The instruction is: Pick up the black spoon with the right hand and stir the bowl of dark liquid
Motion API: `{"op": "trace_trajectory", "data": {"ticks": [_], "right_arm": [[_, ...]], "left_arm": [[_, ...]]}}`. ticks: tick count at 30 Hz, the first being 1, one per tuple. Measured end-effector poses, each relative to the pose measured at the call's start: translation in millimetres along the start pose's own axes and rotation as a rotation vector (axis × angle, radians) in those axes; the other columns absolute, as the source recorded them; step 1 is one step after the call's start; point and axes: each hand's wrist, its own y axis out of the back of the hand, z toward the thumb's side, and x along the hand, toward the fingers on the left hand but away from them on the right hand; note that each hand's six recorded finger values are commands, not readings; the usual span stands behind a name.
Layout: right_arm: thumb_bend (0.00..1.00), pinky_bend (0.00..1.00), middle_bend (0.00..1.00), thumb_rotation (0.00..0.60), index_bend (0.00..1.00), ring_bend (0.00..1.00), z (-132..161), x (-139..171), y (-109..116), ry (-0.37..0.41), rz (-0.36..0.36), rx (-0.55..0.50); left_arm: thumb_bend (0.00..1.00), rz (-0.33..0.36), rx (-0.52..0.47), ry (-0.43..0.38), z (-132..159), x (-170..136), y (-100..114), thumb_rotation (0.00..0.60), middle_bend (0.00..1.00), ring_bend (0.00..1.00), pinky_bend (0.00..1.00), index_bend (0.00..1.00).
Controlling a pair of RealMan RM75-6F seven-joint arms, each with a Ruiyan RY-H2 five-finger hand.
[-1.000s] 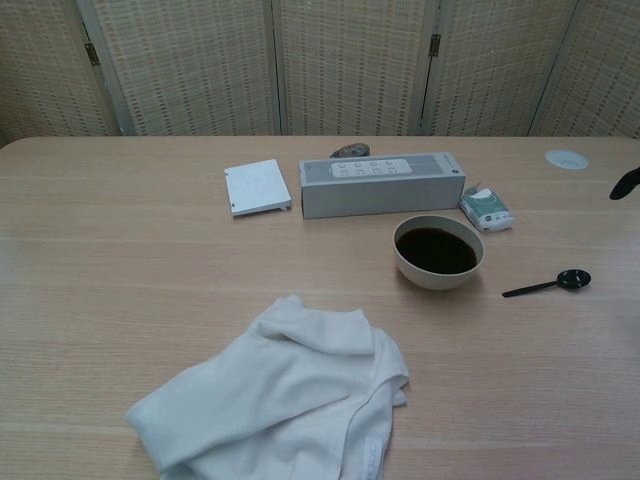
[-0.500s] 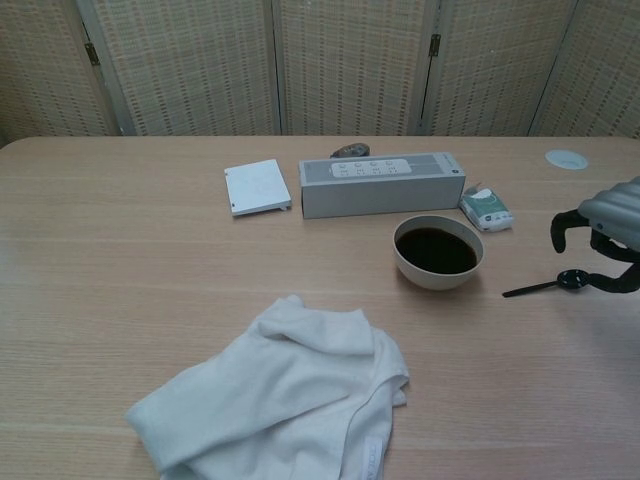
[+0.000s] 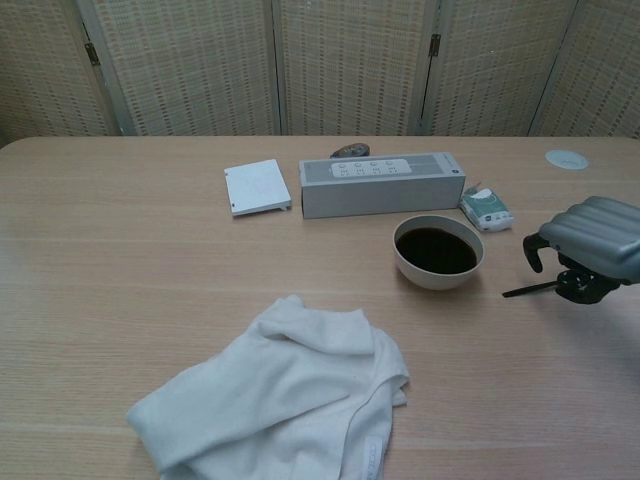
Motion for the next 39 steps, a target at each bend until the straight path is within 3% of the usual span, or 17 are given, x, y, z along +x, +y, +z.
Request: {"op": "trace_trajectory", "data": {"ticks": [39], "right_arm": [[0.30, 1.00, 0.92, 0.600, 0.48, 1.00, 20, -21, -12, 0.042, 0.048, 0.078]], "left_arm": [[0.16, 0.004, -0.005, 0.036, -14, -5, -2, 0.600, 0.04, 0.09, 0.16, 0.09]]}}
